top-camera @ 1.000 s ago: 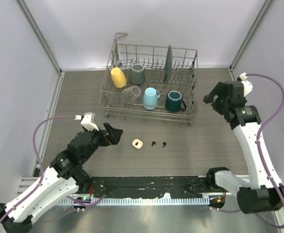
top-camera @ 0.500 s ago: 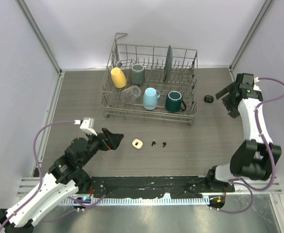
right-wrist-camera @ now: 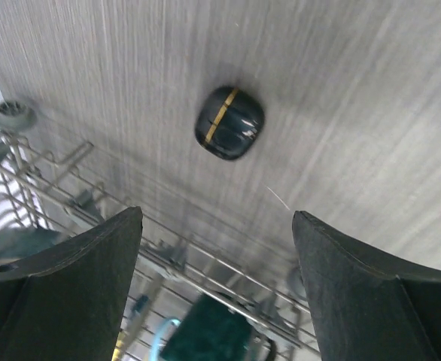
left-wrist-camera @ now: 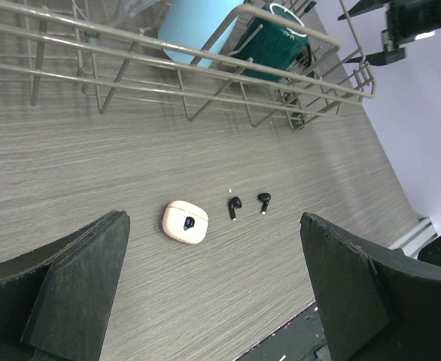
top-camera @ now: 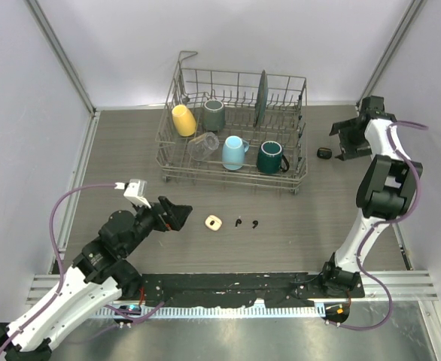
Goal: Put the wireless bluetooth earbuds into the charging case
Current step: Pick up the charging case at the center of the board.
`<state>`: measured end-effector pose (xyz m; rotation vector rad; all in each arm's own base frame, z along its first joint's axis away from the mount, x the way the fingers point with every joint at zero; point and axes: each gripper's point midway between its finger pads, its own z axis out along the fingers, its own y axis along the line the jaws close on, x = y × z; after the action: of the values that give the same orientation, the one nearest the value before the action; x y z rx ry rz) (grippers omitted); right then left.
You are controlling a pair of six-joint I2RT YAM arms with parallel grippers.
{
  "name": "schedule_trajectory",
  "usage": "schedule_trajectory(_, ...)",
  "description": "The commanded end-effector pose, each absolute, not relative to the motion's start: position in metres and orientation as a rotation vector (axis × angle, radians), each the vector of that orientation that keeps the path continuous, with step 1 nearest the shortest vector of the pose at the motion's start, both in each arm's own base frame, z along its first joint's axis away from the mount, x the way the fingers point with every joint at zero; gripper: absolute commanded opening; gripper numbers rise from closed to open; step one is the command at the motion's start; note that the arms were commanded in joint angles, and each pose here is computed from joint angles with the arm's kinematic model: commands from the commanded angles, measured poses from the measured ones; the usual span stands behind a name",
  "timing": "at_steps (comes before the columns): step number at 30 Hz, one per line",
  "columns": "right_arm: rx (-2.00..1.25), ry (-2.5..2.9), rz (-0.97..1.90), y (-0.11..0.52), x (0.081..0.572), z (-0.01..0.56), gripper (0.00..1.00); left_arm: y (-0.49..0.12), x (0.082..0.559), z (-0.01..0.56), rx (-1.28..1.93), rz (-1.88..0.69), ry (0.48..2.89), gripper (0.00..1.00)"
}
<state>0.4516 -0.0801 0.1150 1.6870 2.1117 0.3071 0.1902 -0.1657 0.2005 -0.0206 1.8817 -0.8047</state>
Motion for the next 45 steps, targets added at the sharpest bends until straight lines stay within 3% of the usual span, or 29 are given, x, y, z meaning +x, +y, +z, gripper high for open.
schedule_trajectory(1, 1.88, 2.037, 0.394, -0.075, 0.48, 0.116, 0.86, -0.158, 0.19, 0.206, -0.037, -0.795, 1.842, 1.0)
schedule_trajectory(18, 2.161, 2.054, 0.34, -0.069, 0.489, 0.062, 0.83, -0.15, 0.192, 0.203, -0.062, -0.746, 1.857, 1.0)
schedule_trajectory(37, 2.241, 1.982, 0.3, -0.08, 0.497, 0.038, 0.8, -0.152, 0.191, 0.202, -0.04, -0.736, 1.879, 1.0)
schedule_trajectory(45, 2.267, 1.982, 0.283, -0.086, 0.491, 0.024, 0.74, -0.152, 0.191, 0.201, -0.036, -0.733, 1.882, 1.0)
